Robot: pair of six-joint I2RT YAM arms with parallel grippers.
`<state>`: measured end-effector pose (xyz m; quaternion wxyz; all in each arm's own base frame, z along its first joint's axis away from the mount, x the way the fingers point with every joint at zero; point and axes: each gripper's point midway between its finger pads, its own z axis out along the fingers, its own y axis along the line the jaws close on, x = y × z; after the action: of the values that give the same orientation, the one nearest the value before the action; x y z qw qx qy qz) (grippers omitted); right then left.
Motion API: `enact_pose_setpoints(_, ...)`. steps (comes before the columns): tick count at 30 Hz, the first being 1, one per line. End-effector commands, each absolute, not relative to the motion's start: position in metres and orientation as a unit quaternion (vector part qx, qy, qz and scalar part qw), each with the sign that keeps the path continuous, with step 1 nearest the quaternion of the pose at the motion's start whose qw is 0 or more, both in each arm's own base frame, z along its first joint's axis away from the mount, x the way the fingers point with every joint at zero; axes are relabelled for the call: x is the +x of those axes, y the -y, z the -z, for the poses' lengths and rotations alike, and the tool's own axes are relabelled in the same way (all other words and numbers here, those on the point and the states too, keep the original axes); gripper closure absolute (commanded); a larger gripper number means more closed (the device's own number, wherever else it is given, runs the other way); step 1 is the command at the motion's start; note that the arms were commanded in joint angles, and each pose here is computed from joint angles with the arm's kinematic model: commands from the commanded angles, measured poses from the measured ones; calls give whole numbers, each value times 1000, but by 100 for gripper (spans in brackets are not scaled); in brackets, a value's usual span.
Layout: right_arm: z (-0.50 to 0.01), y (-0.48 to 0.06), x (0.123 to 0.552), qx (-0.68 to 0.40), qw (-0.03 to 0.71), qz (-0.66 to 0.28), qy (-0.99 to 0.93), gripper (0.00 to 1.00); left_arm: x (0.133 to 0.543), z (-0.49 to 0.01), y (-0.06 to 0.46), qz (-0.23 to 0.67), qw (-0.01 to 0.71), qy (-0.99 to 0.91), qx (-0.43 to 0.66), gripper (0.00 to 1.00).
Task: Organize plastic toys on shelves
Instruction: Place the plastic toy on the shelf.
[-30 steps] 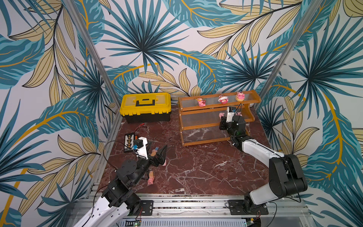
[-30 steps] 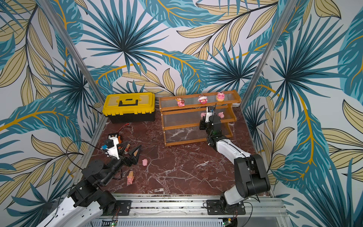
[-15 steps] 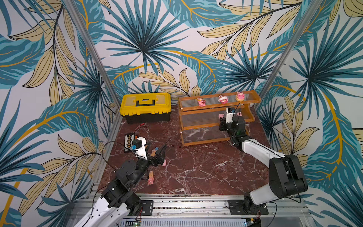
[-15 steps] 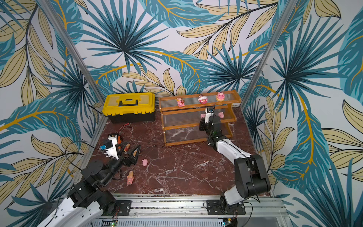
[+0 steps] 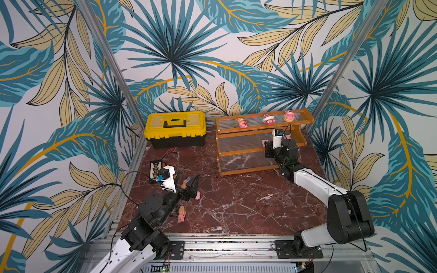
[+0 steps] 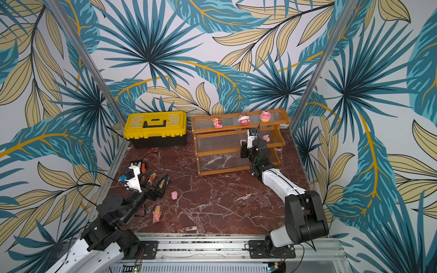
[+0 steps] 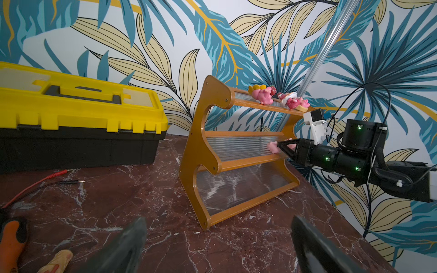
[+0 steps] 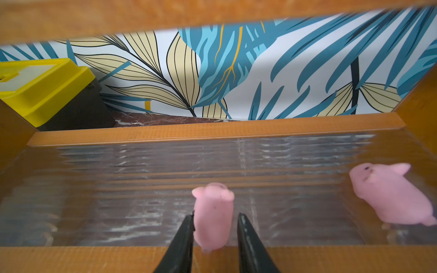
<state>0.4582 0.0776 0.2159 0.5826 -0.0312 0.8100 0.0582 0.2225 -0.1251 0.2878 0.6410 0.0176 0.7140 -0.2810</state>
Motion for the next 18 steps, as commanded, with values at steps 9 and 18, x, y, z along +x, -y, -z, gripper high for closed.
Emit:
enact_pose_setpoints(9,-241,-75,412,-49,586,-69,-806,52,222,-280,121,277,633,-723,7,2)
enact_pose_setpoints(18,-318,-101,317,-3,530,-293,-795,46,219,-243,114,247,520,-816,-46,6)
